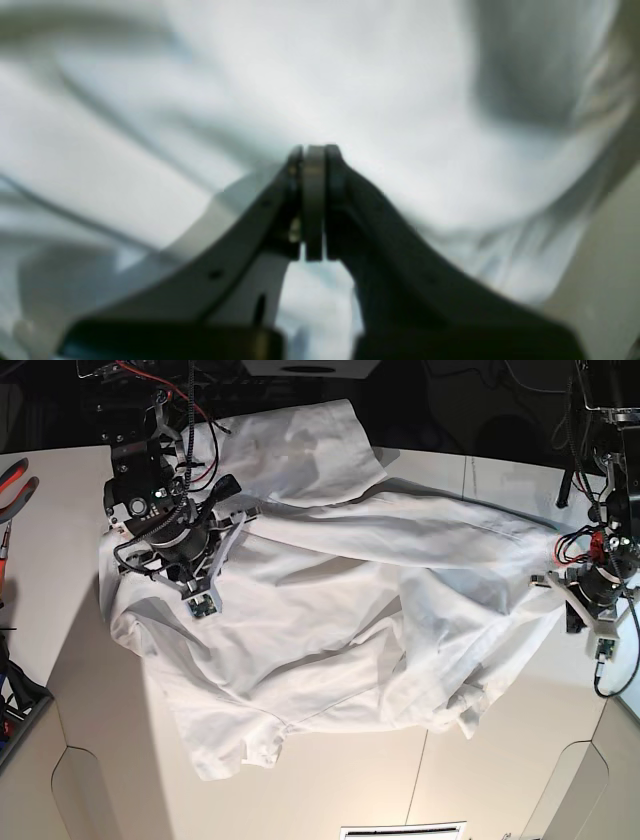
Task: Layout the t-shirt on the table in an organized manner, then fold the t-shirt properly
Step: 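Move the left gripper inward and grasp a shirt fold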
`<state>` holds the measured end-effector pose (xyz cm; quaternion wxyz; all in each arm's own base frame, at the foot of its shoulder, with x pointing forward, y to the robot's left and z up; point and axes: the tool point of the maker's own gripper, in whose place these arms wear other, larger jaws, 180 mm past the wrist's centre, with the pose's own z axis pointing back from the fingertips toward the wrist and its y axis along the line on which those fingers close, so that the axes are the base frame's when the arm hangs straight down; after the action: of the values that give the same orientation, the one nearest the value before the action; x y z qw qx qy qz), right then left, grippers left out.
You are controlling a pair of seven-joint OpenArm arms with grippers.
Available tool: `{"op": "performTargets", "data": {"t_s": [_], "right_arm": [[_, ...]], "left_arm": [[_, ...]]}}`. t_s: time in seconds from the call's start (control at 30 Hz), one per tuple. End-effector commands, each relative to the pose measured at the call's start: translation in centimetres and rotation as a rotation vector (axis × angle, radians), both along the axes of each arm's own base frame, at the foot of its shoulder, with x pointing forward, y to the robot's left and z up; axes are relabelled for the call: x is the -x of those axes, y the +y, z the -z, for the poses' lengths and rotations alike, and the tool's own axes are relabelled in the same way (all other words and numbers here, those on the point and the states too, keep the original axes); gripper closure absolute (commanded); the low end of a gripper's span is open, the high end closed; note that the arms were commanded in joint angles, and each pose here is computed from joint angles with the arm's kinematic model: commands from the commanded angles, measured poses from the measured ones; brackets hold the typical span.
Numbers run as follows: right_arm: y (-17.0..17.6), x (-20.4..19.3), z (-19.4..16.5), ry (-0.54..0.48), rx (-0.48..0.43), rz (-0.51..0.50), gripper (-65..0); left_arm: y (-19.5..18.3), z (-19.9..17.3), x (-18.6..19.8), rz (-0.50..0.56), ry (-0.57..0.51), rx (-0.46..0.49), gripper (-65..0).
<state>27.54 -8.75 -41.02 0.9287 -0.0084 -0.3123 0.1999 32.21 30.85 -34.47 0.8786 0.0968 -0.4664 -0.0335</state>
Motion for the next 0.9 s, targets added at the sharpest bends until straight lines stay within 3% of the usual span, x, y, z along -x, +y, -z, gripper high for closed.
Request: {"op": "performTargets", "data": {"t_s": [0.0,0.13,0.23,0.3,0.37,0.6,0.87], "right_arm": [[0.4,-1.3,-1.7,-0.079,-0.026,-0.005,0.0],[1.3,-3.8,-3.9,-0.167,-0.073,-0.011,0.0],[2.2,-5.8,-5.0,-0.209,-0.097,-0.008,-1.4],[3.0,-7.2,-5.5,-0.239,-0.124,-0.009,-14.6],[3.6,-8.5,-5.2,-0.237,-0.138,-0.007,-21.0],[3.8,-10.2,0.9,-0.085,-0.118,0.004,-21.1],[2.2,-6.8,8.1,0.131,-0.035,0.013,-21.1]], "left_arm": [[-0.1,-2.7,-1.4,0.03,-0.094,-0.021,0.0],[-3.7,-6.1,-4.1,0.203,-0.245,0.026,-0.3],[-5.7,-7.1,-6.3,0.238,-0.271,0.086,-11.6],[-6.7,-7.4,-8.4,0.244,-0.28,0.103,-15.3],[-8.0,-7.2,-10.7,0.271,-0.27,0.118,-15.4],[-12.5,-4.4,-17.2,0.362,-0.133,0.165,-15.4],[-18.8,1.2,-18.1,0.478,0.089,0.176,-15.4]]}}
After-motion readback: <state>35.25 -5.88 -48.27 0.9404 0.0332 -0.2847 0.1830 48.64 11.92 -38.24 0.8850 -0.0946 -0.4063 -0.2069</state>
